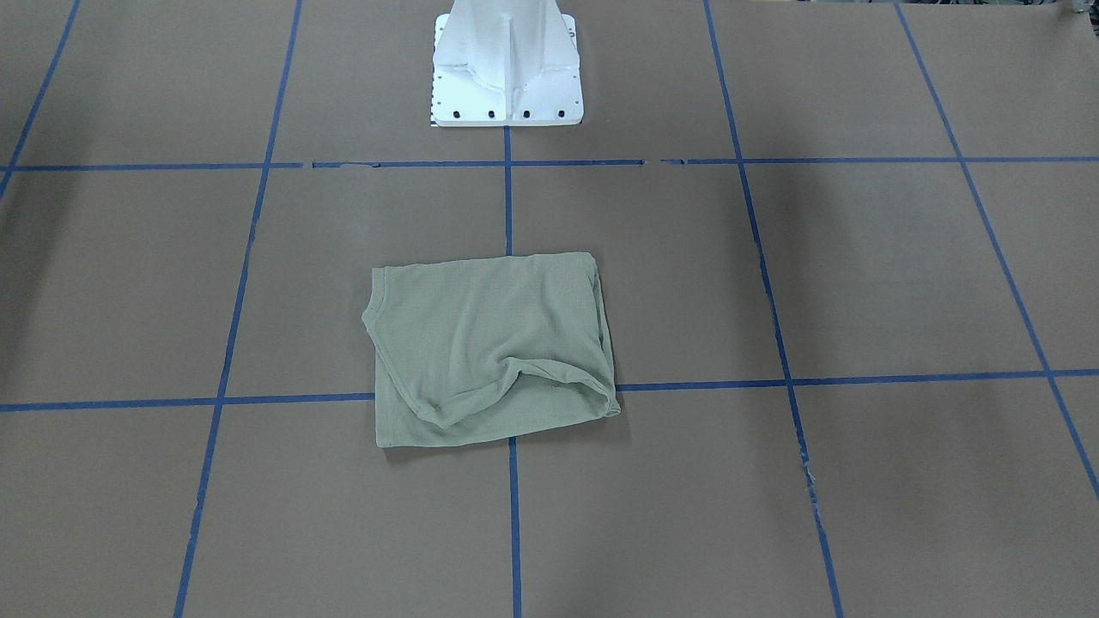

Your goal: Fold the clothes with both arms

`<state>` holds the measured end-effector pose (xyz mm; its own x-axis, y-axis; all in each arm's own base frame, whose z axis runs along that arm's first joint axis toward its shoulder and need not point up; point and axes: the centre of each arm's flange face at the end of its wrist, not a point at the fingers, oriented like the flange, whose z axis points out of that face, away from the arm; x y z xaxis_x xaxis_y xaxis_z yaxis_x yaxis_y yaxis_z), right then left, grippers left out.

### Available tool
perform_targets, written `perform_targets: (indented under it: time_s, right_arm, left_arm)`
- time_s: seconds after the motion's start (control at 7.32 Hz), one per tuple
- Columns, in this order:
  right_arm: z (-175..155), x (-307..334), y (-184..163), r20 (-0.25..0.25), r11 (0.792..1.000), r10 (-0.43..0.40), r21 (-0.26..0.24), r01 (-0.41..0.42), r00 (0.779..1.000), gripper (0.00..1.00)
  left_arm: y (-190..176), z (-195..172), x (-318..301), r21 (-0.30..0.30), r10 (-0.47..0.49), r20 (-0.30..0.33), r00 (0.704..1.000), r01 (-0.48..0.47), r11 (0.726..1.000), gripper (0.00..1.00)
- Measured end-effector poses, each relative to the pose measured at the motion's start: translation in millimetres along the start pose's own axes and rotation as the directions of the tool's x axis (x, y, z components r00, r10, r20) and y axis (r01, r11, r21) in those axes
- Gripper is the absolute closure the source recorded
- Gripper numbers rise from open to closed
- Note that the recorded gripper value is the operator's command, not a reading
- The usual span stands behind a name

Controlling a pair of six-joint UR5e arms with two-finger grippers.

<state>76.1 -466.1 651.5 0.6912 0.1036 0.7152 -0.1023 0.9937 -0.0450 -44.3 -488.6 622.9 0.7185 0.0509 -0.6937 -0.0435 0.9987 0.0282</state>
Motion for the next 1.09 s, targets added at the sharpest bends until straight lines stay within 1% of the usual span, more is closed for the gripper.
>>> perform_targets:
  time_s: [1.09]
  right_arm:
    - [0.8,-3.4,-2.0,0.002,1.000,-0.020,-0.001,0.020,1.000,0.00]
  left_arm:
    - [-0.3,-0.2,0.5,0.001,0.002,-0.001,1.000,-0.002,1.000,0.00]
